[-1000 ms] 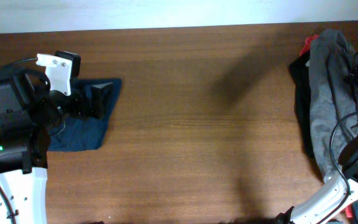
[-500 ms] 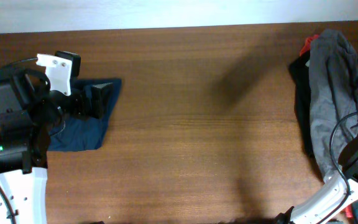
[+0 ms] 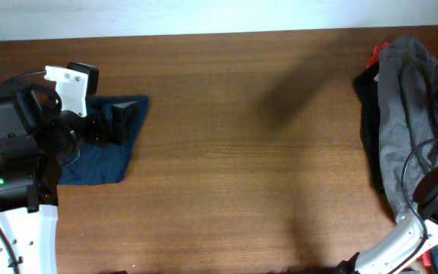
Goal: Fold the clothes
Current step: 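Reach the right gripper to the grey trousers on the right pile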
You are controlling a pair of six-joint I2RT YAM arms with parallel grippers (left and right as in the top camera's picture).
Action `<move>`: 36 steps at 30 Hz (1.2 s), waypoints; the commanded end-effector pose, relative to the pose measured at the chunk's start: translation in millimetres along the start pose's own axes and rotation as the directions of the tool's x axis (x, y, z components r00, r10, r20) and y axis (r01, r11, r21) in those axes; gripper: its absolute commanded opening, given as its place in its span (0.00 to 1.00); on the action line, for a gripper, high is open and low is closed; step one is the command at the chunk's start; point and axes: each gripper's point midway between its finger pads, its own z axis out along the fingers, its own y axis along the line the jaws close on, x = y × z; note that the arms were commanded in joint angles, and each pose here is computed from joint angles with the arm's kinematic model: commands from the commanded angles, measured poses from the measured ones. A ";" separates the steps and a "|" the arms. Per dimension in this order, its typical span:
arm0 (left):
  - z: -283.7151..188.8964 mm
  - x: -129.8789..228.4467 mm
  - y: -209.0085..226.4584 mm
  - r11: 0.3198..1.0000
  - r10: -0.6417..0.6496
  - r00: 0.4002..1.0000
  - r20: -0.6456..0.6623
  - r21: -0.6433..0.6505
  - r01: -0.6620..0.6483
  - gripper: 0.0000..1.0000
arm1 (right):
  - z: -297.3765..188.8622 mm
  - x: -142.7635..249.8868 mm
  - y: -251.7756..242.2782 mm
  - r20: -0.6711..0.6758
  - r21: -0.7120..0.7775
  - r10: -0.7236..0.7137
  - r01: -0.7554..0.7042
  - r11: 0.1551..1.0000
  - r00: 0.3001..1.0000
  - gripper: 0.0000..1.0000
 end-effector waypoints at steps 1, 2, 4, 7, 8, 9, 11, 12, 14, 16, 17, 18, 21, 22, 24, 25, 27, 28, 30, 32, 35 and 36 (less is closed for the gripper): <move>-2.2 -6.9 -4.6 1.000 -0.002 1.000 0.016 0.016 0.001 0.99 | -115.3 -30.7 82.3 0.221 -0.263 -0.071 0.130 0.956 0.973 0.04; -2.2 -7.2 -4.6 1.000 -0.001 1.000 0.017 0.016 0.001 0.99 | -132.0 -28.6 97.0 0.247 -0.295 -0.088 0.162 0.942 0.965 0.04; -2.3 -7.9 -4.5 1.000 0.001 1.000 0.019 0.016 -0.001 0.99 | -159.2 -19.6 123.2 0.288 -0.328 -0.126 0.222 0.918 0.949 0.04; -2.3 -9.5 -4.1 1.000 0.005 1.000 0.026 0.014 -0.005 0.99 | -187.5 6.8 166.0 0.320 -0.362 -0.221 0.335 0.870 0.921 0.04; -2.3 -10.9 -4.0 1.000 0.008 0.999 0.031 0.014 -0.009 0.99 | -193.0 17.1 179.3 0.322 -0.371 -0.251 0.365 0.854 0.913 0.04; -2.7 -12.1 -3.9 1.000 0.011 0.999 0.036 0.012 -0.012 0.99 | -196.9 25.8 190.9 0.328 -0.370 -0.285 0.400 0.839 0.901 0.04; -3.7 -14.3 -4.2 1.000 0.016 0.999 0.044 0.011 -0.017 0.99 | -198.0 34.1 198.7 0.340 -0.298 -0.327 0.431 0.852 0.882 0.04; -4.6 -14.8 -4.7 1.000 0.018 0.999 0.046 0.011 -0.018 0.99 | -196.5 33.2 197.2 0.346 -0.256 -0.335 0.431 0.865 0.877 0.04; -6.7 -14.6 -6.0 1.000 0.018 0.999 0.047 0.010 -0.019 1.00 | -189.3 28.7 189.7 0.343 -0.192 -0.336 0.416 0.889 0.877 0.09; -8.4 -12.7 -7.5 1.000 0.015 0.999 0.041 0.011 -0.015 0.99 | -174.6 23.2 175.4 0.315 -0.147 -0.329 0.388 0.910 0.890 0.24; -9.0 -12.0 -8.0 1.000 0.014 0.999 0.039 0.012 -0.014 0.99 | -165.7 20.3 165.7 0.293 -0.127 -0.320 0.369 0.921 0.901 0.29; -9.7 -11.7 -8.5 1.000 0.013 0.999 0.039 0.012 -0.014 0.99 | -155.3 17.6 155.0 0.267 -0.110 -0.310 0.348 0.931 0.913 0.35; -10.5 -11.9 -9.1 1.000 0.014 0.999 0.040 0.012 -0.014 0.99 | -119.9 9.4 115.5 0.177 -0.061 -0.258 0.272 0.960 0.950 0.55; -10.8 -11.6 -9.3 1.000 0.014 0.999 0.039 0.012 -0.014 0.99 | -105.9 6.6 97.7 0.142 -0.039 -0.222 0.229 0.973 0.965 0.57; -10.8 -11.5 -9.2 1.000 0.013 0.999 0.039 0.012 -0.014 0.99 | -81.4 2.8 66.6 0.084 -0.008 -0.131 0.132 0.991 0.988 0.64; -10.8 -11.5 -9.2 1.000 0.013 0.999 0.039 0.012 -0.014 0.99 | -70.4 1.6 51.0 0.059 0.006 -0.089 0.089 0.996 0.994 0.64; -10.8 -11.5 -9.2 1.000 0.013 0.999 0.038 0.011 -0.014 0.99 | -46.6 3.1 24.1 0.002 0.026 -0.016 0.016 1.000 1.000 0.66; -10.8 -11.4 -9.2 1.000 0.013 0.999 0.038 0.011 -0.013 0.99 | -36.7 4.7 13.5 -0.022 0.035 0.005 -0.004 0.999 1.000 0.67; -10.8 -11.4 -9.3 1.000 0.013 0.999 0.038 0.012 -0.013 0.99 | -15.9 9.5 -3.7 -0.068 0.057 0.037 -0.033 0.998 0.997 0.72; -10.8 -11.5 -9.2 1.000 0.013 0.999 0.038 0.011 -0.014 0.99 | 3.1 14.2 -16.4 -0.104 0.077 0.059 -0.051 0.996 0.993 0.74; -10.8 -11.4 -9.2 1.000 0.013 0.999 0.038 0.011 -0.013 0.99 | 24.3 14.7 -33.3 -0.117 0.117 0.079 -0.065 0.991 0.990 0.78; -10.8 -11.4 -9.2 1.000 0.013 0.999 0.038 0.011 -0.013 0.99 | 28.8 14.5 -36.3 -0.117 0.128 0.081 -0.066 0.990 0.990 0.78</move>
